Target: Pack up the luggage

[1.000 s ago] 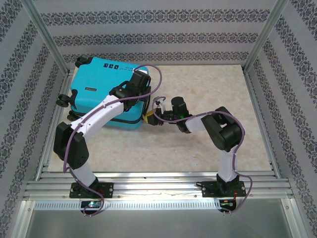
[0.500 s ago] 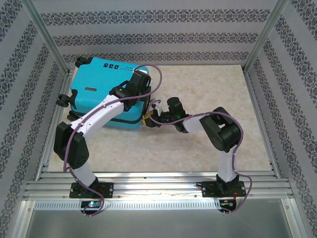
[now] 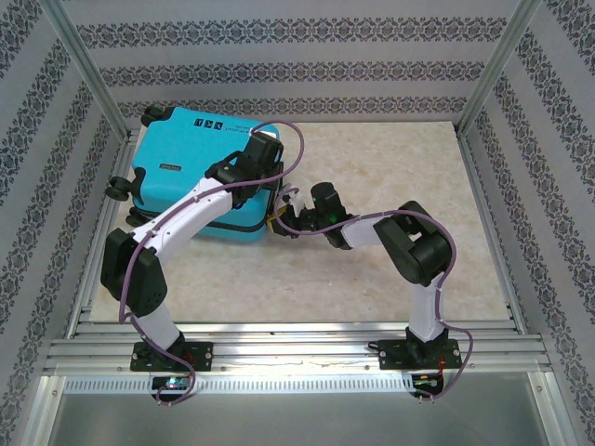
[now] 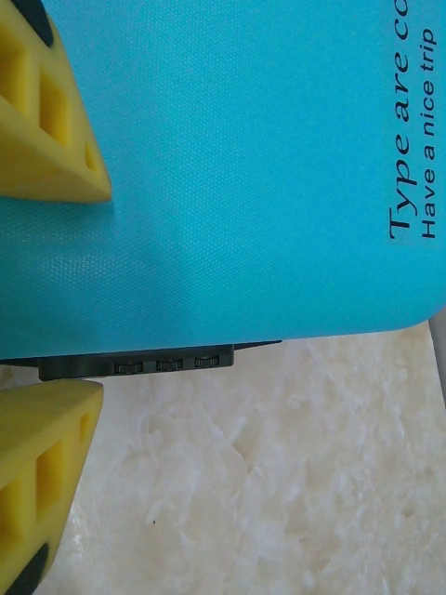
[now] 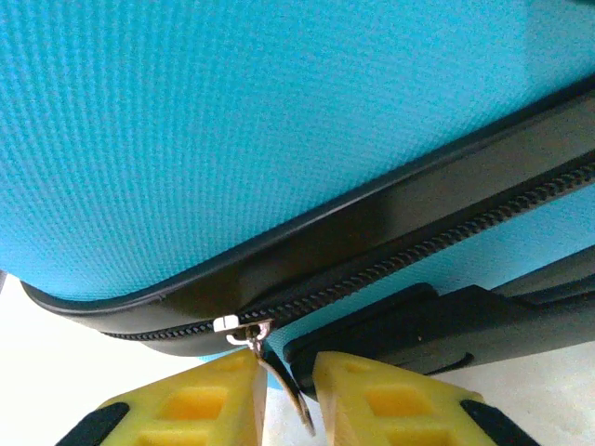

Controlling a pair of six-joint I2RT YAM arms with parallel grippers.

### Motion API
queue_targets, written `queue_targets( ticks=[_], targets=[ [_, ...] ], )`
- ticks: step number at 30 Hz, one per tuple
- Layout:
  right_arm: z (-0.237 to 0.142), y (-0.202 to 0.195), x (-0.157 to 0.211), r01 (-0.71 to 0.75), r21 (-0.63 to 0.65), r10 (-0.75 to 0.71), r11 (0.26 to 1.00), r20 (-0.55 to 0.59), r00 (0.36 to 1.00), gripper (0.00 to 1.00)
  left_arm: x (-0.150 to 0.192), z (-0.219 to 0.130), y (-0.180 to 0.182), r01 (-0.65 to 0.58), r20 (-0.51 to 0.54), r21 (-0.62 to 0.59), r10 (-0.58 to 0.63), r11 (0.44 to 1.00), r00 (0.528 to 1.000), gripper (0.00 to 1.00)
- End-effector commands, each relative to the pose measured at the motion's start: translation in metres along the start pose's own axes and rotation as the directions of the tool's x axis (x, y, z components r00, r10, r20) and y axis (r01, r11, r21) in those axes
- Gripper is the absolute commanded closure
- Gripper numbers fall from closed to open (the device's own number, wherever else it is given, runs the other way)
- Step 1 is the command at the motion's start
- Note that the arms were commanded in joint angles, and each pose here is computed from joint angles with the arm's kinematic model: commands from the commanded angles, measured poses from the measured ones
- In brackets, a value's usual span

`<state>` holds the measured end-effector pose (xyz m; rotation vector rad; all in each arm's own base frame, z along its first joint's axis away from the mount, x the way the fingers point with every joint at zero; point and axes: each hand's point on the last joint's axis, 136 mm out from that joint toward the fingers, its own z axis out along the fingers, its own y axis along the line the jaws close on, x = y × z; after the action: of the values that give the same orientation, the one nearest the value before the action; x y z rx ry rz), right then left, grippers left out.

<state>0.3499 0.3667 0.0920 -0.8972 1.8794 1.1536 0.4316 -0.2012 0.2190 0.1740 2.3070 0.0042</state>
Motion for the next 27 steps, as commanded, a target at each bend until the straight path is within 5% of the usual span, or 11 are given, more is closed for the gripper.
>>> queue_targets(
  ticks=[1, 9, 18, 27],
  targets=[
    [0.006, 0.016, -0.017, 0.039, -0.01, -0.039, 0.999, 0.054, 0.998, 0.76, 0.105, 0.022, -0.037, -0.037, -0.347, 0.148, 0.087, 0.988, 0.934, 0.49],
    [0.006, 0.026, -0.025, 0.05, -0.029, -0.048, 0.998, 0.075, 0.996, 0.78, 0.104, 0.022, -0.039, -0.032, -0.346, 0.156, 0.085, 0.987, 0.934, 0.49],
    [-0.001, 0.034, -0.036, 0.029, -0.024, -0.027, 0.999, 0.092, 0.995, 1.0, 0.107, 0.021, -0.037, -0.033, -0.345, 0.151, 0.084, 0.988, 0.935, 0.49],
    [-0.004, 0.005, -0.049, -0.133, 0.121, 0.118, 0.984, 0.125, 0.985, 1.0, 0.113, 0.021, -0.032, -0.038, -0.348, 0.137, 0.084, 0.99, 0.934, 0.49]
  ],
)
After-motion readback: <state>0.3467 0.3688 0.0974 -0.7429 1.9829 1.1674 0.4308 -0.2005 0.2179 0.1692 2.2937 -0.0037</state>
